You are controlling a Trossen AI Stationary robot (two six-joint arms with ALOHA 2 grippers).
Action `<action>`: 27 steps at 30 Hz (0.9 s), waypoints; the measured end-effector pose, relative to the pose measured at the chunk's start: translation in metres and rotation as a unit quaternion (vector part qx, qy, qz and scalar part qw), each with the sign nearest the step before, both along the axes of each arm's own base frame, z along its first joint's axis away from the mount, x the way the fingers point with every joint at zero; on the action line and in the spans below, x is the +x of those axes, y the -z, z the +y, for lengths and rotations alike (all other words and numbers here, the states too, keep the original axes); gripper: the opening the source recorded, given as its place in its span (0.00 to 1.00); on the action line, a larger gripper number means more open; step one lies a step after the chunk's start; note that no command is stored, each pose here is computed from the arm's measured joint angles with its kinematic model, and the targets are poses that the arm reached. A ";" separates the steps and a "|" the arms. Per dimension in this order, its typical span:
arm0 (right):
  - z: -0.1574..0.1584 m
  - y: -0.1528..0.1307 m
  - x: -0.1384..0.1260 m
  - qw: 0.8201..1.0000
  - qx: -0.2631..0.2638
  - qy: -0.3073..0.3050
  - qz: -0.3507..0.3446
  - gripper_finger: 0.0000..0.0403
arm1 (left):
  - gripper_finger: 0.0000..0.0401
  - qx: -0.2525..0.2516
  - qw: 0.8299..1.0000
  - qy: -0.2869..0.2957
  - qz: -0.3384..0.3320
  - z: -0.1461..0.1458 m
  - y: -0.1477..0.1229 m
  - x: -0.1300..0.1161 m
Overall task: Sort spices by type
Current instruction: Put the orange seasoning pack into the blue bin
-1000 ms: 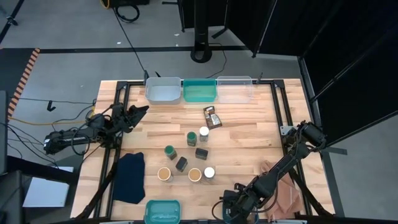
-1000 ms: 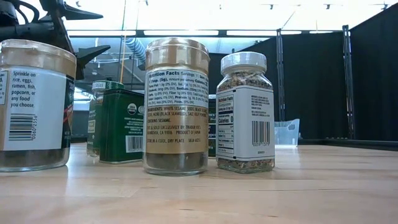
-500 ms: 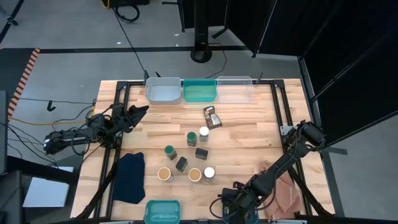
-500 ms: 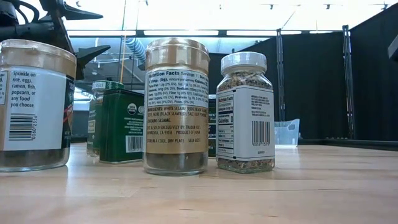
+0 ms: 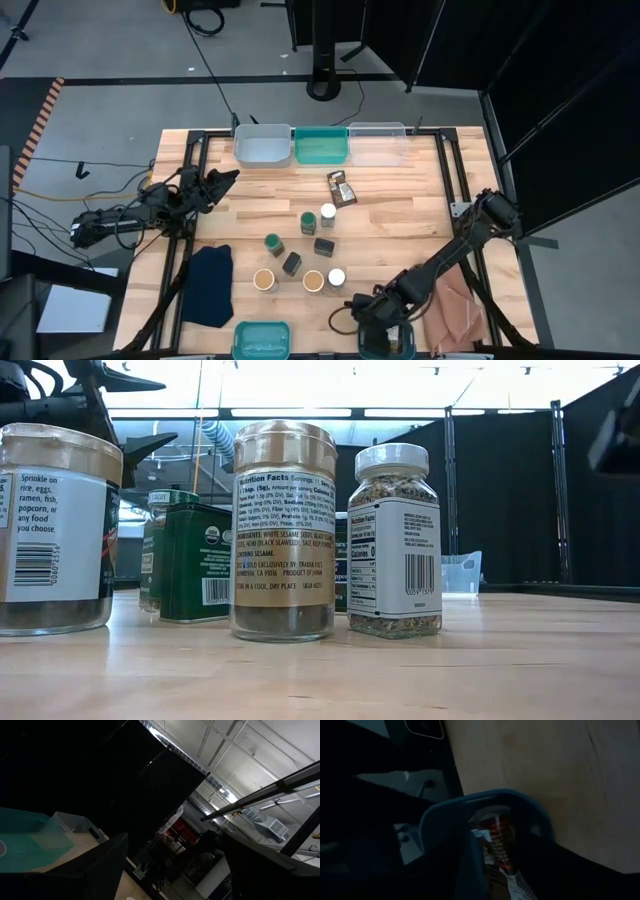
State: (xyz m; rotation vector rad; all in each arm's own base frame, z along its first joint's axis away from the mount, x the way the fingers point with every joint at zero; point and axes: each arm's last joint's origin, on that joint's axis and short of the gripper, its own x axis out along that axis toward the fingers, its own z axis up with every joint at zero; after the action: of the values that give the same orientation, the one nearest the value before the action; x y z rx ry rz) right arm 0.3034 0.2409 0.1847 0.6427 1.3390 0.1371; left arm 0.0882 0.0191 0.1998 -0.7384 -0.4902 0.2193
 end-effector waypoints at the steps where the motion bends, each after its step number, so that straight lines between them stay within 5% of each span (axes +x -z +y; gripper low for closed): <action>1: -0.003 -0.002 0.002 1.000 0.005 -0.003 -0.001 0.57 | 0.82 0.000 1.000 0.000 0.000 0.000 0.000 0.000; 7: -0.034 -0.020 -0.001 0.999 -0.023 -0.035 0.017 0.53 | 0.82 0.000 1.000 0.000 0.000 0.000 0.000 0.000; 12: -0.072 -0.046 -0.010 0.995 -0.097 -0.022 0.016 0.51 | 0.82 0.000 1.000 0.000 0.000 0.000 0.000 0.000; 19: -0.132 -0.080 -0.022 0.952 -0.288 0.102 -0.027 0.51 | 0.82 0.000 1.000 0.000 0.000 0.000 0.000 0.000; 27: -0.202 -0.098 -0.020 0.909 -0.348 0.229 -0.020 0.50 | 0.82 -0.003 1.000 0.001 -0.002 0.000 0.000 0.000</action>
State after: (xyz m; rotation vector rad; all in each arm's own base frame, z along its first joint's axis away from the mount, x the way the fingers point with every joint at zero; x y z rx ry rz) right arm 0.2833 0.0384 0.2823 0.3193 1.0601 -0.6812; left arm 0.0882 0.0191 0.1999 -0.7445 -0.4920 0.2179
